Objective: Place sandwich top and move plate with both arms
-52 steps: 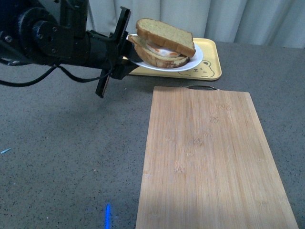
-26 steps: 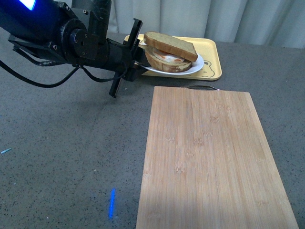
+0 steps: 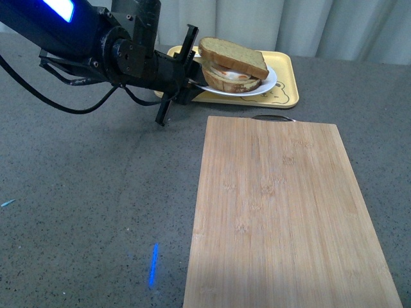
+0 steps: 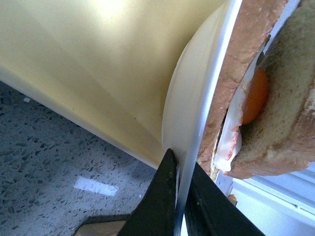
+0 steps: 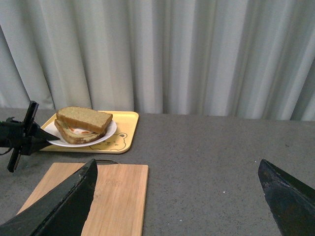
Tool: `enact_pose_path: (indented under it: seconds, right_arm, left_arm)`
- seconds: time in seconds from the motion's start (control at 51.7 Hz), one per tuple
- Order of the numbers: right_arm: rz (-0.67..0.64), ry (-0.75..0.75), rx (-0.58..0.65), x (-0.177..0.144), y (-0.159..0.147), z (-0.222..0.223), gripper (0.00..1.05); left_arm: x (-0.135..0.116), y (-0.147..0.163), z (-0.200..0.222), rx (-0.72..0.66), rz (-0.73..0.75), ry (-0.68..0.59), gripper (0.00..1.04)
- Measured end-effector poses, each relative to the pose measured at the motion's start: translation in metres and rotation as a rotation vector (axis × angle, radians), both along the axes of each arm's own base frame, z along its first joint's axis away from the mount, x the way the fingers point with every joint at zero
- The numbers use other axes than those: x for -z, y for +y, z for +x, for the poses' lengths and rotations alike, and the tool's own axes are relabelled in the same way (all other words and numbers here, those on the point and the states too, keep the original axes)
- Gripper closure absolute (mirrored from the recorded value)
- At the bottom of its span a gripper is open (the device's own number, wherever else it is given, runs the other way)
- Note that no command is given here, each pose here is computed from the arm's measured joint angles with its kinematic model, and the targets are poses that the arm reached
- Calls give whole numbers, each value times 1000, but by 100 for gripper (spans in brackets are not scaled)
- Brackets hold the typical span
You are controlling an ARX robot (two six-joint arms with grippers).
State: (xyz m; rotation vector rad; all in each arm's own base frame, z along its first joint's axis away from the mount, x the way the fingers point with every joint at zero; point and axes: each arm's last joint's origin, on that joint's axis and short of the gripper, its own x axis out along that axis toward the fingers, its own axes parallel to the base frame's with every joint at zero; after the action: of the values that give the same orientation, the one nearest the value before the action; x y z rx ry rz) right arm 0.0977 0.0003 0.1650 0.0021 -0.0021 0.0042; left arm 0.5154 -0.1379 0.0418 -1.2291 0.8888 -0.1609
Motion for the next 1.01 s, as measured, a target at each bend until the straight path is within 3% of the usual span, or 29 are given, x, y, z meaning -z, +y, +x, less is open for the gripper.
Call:
enact_pose_path:
  seconds: [0.251, 0.348, 0.58, 0.6, 0.619, 0.735, 0.812, 0.89, 1.006]
  right_arm:
    - [0, 0, 0, 0, 0, 0, 9]
    - [0, 0, 0, 0, 0, 0, 9]
    - [0, 0, 0, 0, 0, 0, 9]
    - [0, 0, 0, 0, 0, 0, 9]
    - [0, 0, 0, 0, 0, 0, 9]
    - [0, 0, 0, 0, 0, 0, 9]
    - [0, 0, 0, 0, 0, 0, 9]
    - [0, 0, 0, 0, 0, 0, 9]
    - [0, 0, 0, 0, 0, 0, 9]
  left_arm:
    - [-1, 5, -11, 10, -15, -13, 66]
    - [-6, 11, -23, 4, -2, -18, 49]
    - [-43, 33, -64, -54, 105, -111, 8]
    - [-42, 34, -66, -63, 136, -135, 8]
    - [-46, 37, -73, -113, 238, -261, 12]
    - [-55, 56, -106, -272, 664, -642, 30]
    - [-64, 68, -131, -276, 850, -765, 41]
    - [-83, 87, -168, -231, 1089, -875, 60]
    - [-89, 99, -202, -185, 1173, -883, 82]
